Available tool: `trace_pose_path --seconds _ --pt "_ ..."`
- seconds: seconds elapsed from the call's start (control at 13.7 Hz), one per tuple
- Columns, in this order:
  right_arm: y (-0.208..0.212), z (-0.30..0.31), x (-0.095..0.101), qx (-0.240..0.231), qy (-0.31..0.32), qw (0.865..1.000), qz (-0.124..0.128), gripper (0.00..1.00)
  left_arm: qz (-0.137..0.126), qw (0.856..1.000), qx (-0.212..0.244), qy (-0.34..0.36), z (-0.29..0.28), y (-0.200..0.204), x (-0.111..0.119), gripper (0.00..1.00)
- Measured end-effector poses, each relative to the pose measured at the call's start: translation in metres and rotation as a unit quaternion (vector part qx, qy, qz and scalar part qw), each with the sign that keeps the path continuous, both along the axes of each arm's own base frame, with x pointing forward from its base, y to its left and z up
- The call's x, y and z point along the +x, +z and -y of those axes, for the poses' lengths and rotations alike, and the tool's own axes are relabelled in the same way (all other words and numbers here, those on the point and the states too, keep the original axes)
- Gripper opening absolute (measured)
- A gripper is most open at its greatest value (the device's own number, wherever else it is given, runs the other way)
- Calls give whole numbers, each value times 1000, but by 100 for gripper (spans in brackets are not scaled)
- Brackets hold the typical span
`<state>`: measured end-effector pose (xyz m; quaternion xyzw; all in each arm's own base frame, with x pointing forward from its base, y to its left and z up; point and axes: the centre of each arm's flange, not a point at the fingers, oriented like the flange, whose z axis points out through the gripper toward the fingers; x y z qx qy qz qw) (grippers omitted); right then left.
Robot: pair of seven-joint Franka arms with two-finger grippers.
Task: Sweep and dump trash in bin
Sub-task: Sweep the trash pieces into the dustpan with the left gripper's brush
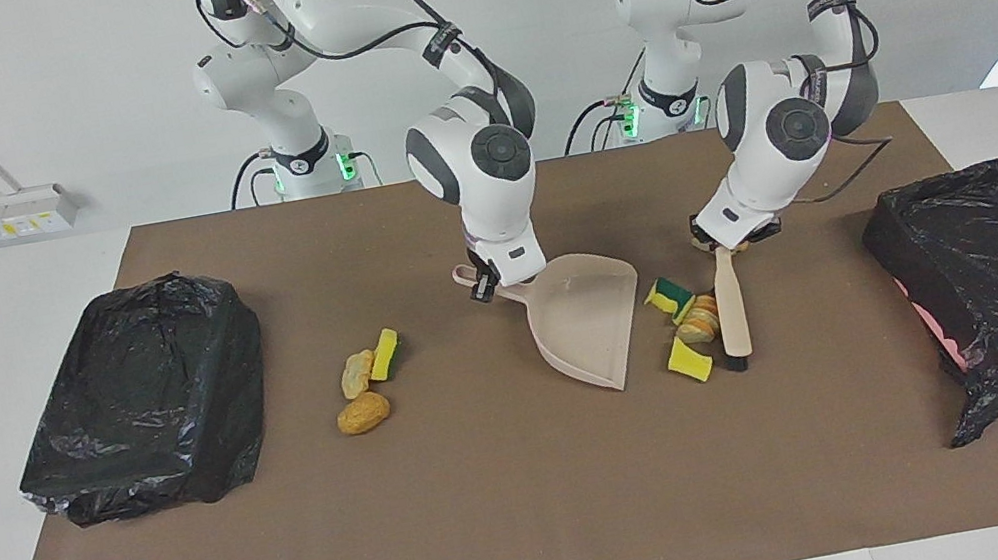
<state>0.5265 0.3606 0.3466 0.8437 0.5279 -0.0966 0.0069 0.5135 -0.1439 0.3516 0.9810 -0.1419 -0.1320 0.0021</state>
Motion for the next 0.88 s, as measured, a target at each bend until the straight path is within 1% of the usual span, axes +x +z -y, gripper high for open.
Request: trace_pose_path --seconds 0.29,0.51,0.66,0.81,0.88 --pt "0 1 0 -1 -1 1000 -1 33 -7 999 -21 -23 64 2 -22 26" --pt "-1 2 1 -1 -2 1000 -1 33 -2 999 -19 -29 109 10 -43 26" --pt "-1 2 1 -1 -2 1000 -2 33 -1 999 -18 -27 114 20 -47 26" --pt "-1 2 1 -1 -2 1000 -2 33 -13 1000 -9 -6 103 37 -52 26" --pt "-1 2 1 -1 -2 1000 -2 33 -22 1000 0 17 95 46 -56 26"
